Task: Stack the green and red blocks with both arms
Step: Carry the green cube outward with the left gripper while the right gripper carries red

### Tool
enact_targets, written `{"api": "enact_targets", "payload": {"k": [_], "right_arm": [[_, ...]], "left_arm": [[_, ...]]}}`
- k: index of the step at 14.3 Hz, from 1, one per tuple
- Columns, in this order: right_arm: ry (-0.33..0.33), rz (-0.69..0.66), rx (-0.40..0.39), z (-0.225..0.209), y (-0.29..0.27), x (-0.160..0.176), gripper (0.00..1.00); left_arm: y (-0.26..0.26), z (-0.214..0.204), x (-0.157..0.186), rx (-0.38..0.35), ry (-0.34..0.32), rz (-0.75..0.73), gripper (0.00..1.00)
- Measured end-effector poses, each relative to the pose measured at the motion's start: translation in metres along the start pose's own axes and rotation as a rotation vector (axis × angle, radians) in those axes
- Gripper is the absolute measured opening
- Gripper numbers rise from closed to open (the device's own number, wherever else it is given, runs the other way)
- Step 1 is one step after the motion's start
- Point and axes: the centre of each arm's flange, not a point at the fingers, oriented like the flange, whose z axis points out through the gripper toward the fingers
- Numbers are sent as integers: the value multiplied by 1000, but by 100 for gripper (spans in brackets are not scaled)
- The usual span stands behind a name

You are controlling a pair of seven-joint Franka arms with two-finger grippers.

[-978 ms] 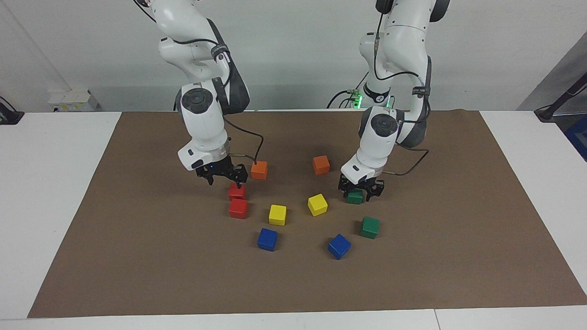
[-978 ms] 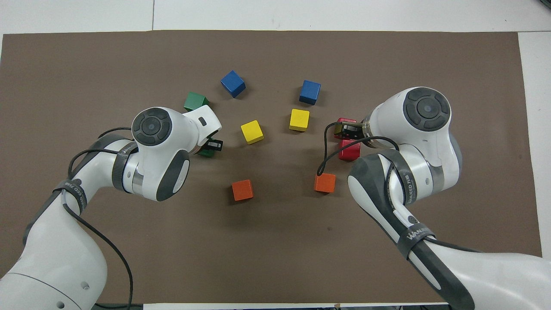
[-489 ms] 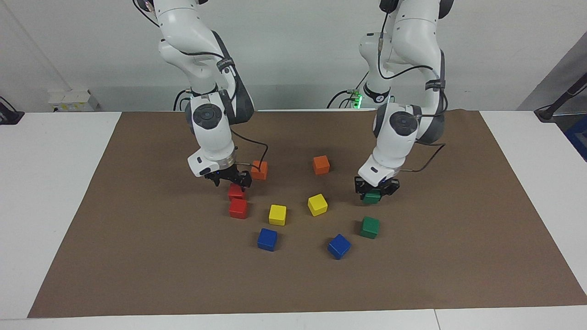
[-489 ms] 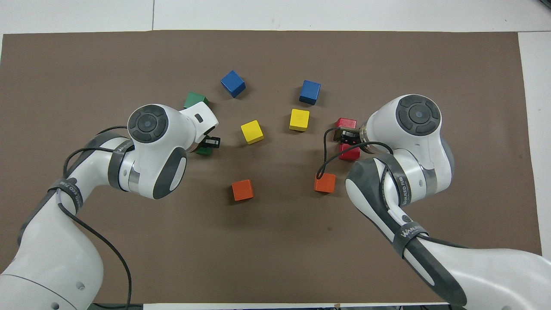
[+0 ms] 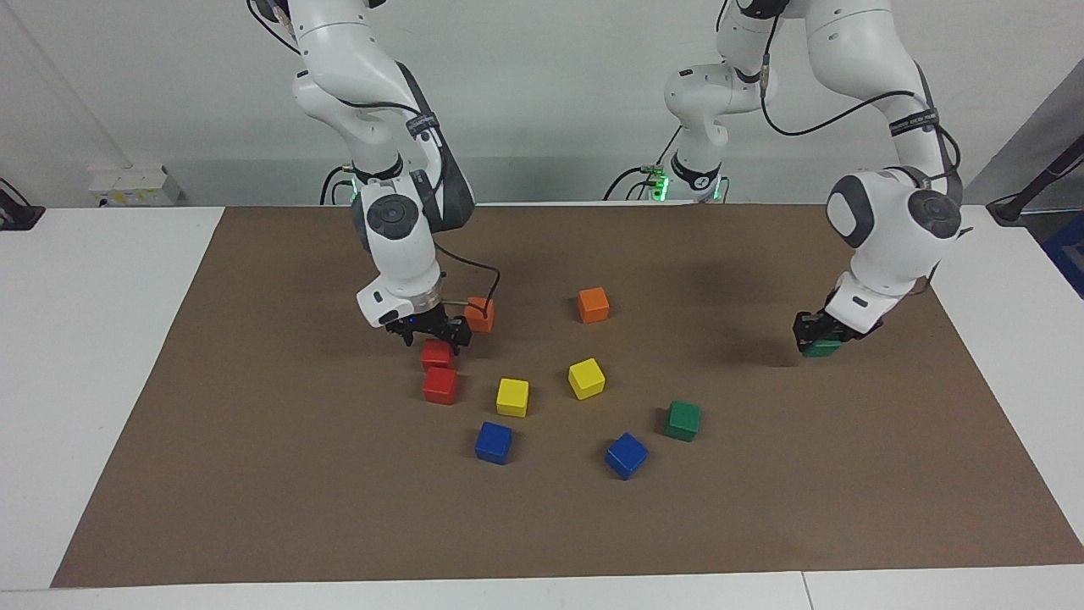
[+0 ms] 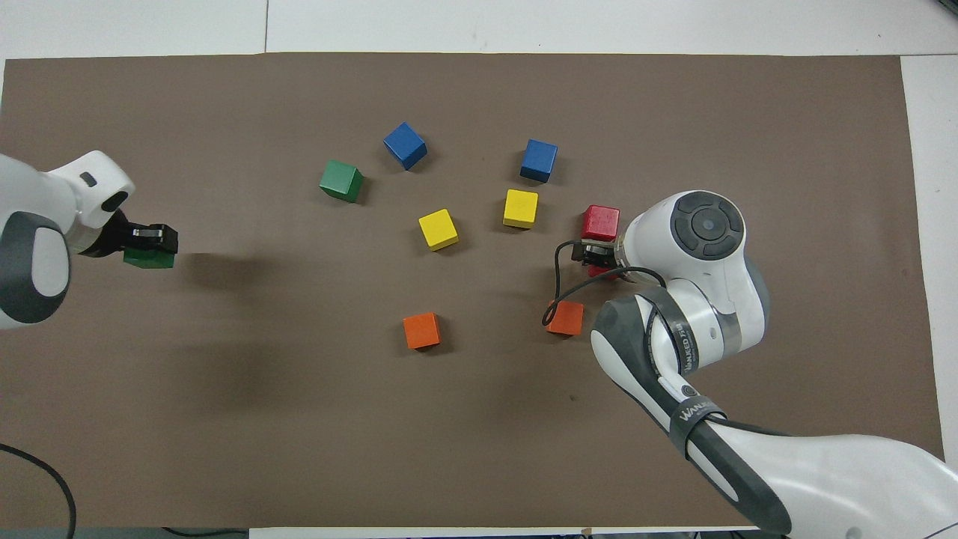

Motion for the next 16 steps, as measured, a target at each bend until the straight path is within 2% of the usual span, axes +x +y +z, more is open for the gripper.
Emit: {"api": "enact_targets", "payload": {"k": [3,5,7,9,10,13,16], "right_arm": [[7,-1,6,7,-1,1,99],[-1,-1,2,13,-1,0,91],[-3,-1,1,15,-1,0,88],[-3,-1,1,15,-1,1,62],[-1,1,2,14,-1,2,55],[-15,5,-11,-8,1,17,55],[-25,-62,-21,-80,34,66,55]], "left_arm": [[-36,14,-16,-5,-12,18,55],[-39,29,-23,-3,-4,43,55],[-43,42,-27,-4,-4,41,55],[-47,47,-28,-11,-3,24,55],[-50,47,-29,-14,3,13,55],[-55,57,-34,-15,33,-8,55],[-54,61,-35,-14,40,-10,55]]}}
